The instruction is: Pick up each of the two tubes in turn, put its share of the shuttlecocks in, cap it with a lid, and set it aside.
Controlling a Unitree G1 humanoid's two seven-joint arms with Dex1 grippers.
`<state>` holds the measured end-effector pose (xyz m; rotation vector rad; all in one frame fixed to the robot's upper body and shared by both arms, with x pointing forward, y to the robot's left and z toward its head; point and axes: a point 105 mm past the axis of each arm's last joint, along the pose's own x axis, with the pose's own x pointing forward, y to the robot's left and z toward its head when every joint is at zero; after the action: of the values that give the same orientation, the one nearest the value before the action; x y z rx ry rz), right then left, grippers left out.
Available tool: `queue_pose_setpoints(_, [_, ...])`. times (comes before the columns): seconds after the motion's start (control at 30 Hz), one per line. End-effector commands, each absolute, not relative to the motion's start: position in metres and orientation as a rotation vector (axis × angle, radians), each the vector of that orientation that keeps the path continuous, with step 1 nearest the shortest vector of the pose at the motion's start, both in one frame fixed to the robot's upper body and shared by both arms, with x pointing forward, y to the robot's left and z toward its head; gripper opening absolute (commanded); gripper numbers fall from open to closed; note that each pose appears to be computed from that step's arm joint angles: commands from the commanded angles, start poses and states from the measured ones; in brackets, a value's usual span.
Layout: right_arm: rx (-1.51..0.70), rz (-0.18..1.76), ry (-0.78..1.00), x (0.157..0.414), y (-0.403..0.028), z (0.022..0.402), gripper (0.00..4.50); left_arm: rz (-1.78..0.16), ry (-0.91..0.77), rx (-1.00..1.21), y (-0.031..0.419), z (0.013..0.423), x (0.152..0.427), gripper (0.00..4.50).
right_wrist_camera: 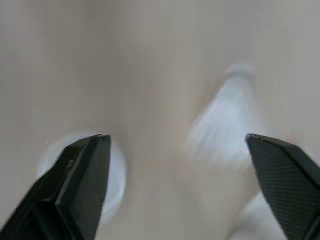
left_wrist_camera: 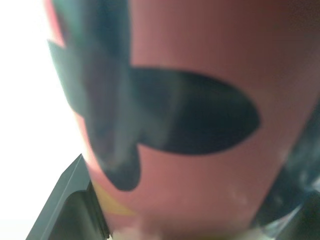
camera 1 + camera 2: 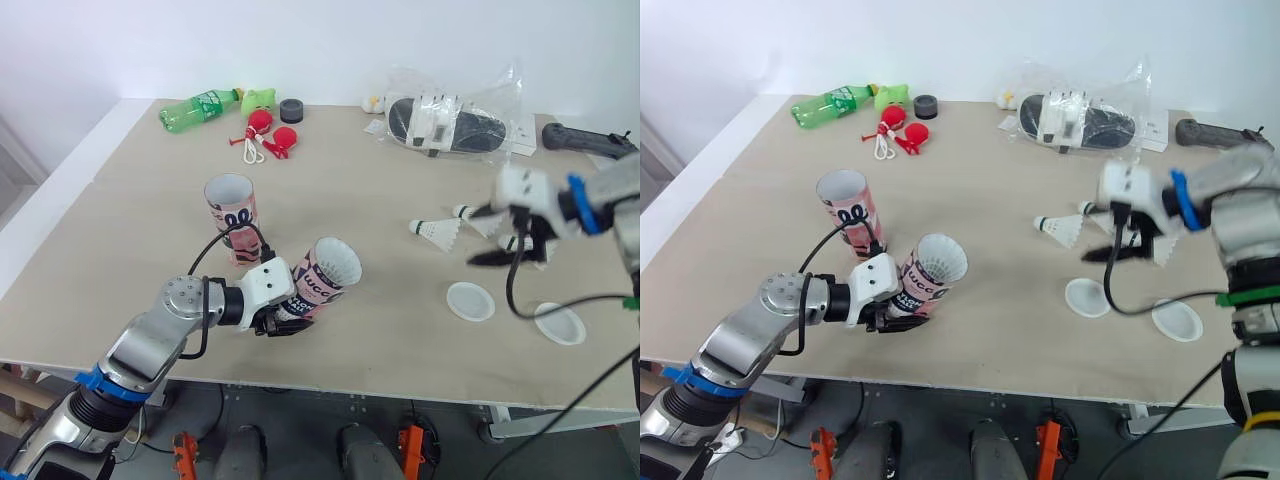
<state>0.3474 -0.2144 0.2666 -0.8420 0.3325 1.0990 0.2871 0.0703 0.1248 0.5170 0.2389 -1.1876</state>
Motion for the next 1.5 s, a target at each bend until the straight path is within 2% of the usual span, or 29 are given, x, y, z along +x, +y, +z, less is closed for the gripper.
queue_pose_setpoints(0.03, [-0.77,1.384,0.126,0.311,-0.147,0.302,3.01,-1.192,0.211,0.522,0.066,0.13,0.288,2.99])
queue_pose_setpoints(0.07, [-0.785,1.416,0.122,0.307,-0.139,0.299,2.83,-1.193,0.211,0.522,0.066,0.13,0.289,2.99])
queue_pose_setpoints(0.13, [-0.801,1.453,0.11,0.303,-0.123,0.296,1.69,-1.196,0.21,0.523,0.065,0.13,0.289,2.99])
queue_pose_setpoints(0.23, [-0.818,1.555,0.15,0.293,-0.1,0.281,0.33,-1.199,0.211,0.524,0.064,0.129,0.29,2.99])
queue_pose_setpoints(0.27, [-0.829,1.579,0.165,0.292,-0.096,0.276,0.05,-1.199,0.211,0.524,0.064,0.129,0.29,2.99])
queue_pose_setpoints(0.47, [-0.897,1.641,0.202,0.289,-0.08,0.255,0.05,-1.196,0.217,0.522,0.063,0.127,0.289,2.99])
queue_pose_setpoints(0.8, [-1.221,1.628,0.192,0.298,-0.048,0.217,0.05,-1.195,0.214,0.523,0.061,0.127,0.289,2.99])
queue_pose_setpoints(1.1, [-1.363,1.649,0.179,0.304,-0.026,0.202,0.05,-1.194,0.214,0.517,0.059,0.126,0.288,2.99])
queue_pose_setpoints(1.23, [-1.351,1.68,0.154,0.301,-0.019,0.206,0.05,-1.191,0.214,0.513,0.059,0.125,0.287,2.99])
queue_pose_setpoints(1.5, [-1.101,1.714,0.064,0.282,-0.035,0.258,0.05,-1.184,0.207,0.513,0.06,0.124,0.288,2.99])
